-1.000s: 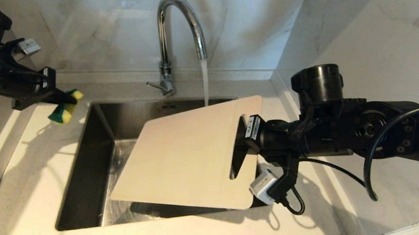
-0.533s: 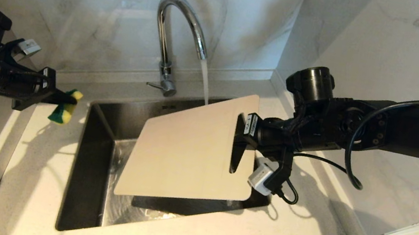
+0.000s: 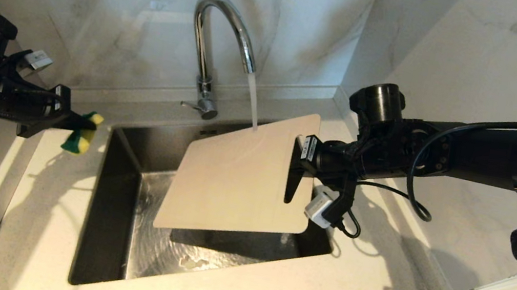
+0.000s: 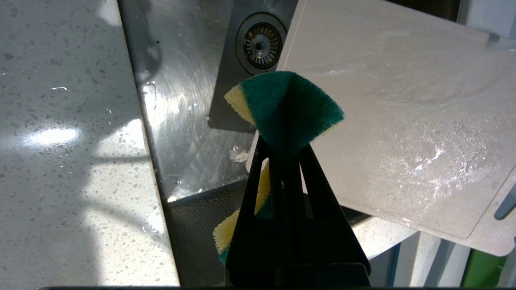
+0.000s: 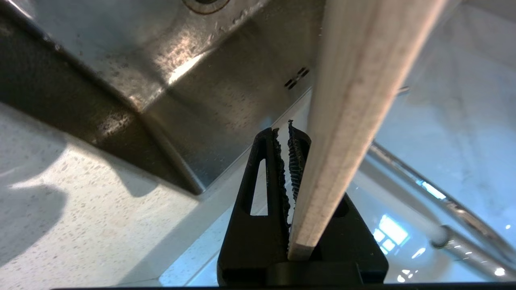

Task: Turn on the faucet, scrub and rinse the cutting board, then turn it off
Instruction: Scrub the cutting board underwater

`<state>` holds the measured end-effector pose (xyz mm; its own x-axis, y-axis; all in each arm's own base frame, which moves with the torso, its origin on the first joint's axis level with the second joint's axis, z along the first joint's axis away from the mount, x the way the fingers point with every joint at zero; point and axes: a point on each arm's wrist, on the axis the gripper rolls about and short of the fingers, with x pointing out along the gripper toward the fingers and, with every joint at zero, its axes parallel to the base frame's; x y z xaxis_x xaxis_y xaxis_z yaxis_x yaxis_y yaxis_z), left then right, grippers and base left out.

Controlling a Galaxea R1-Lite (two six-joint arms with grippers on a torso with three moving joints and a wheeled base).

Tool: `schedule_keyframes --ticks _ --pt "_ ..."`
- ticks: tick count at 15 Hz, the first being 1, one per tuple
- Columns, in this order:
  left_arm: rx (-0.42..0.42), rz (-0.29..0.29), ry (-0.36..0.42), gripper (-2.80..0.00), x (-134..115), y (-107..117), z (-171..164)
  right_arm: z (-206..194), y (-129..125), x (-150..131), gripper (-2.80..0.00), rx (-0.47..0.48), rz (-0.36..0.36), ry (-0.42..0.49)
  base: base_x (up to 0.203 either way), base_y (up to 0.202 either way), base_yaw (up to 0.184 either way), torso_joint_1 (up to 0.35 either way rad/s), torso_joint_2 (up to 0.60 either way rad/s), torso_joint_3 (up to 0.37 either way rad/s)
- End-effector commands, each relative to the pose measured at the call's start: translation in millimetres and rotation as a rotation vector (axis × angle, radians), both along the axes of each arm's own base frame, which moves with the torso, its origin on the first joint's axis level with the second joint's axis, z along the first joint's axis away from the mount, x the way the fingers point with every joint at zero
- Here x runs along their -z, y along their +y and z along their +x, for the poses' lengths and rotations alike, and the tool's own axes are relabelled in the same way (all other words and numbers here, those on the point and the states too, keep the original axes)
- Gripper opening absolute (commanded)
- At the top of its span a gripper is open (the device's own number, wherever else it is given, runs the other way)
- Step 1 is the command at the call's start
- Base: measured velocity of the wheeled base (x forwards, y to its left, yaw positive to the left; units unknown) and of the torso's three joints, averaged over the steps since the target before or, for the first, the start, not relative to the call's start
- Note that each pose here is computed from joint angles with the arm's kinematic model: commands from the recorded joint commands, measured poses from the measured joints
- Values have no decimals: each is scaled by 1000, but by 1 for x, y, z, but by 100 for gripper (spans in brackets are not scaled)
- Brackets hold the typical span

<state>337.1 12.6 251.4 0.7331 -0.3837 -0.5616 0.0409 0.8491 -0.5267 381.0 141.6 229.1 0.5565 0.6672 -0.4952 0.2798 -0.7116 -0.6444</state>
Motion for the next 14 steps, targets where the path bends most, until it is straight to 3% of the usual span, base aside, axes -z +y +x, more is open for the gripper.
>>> schedule_keyframes --ticks 1,14 --pt "0 -3 5 -280 1 0 1 9 -3 6 -280 3 -10 -3 0 0 0 0 0 0" --pt "0 -3 6 -280 1 0 2 25 -5 5 -280 10 3 -12 0 0 0 0 0 0"
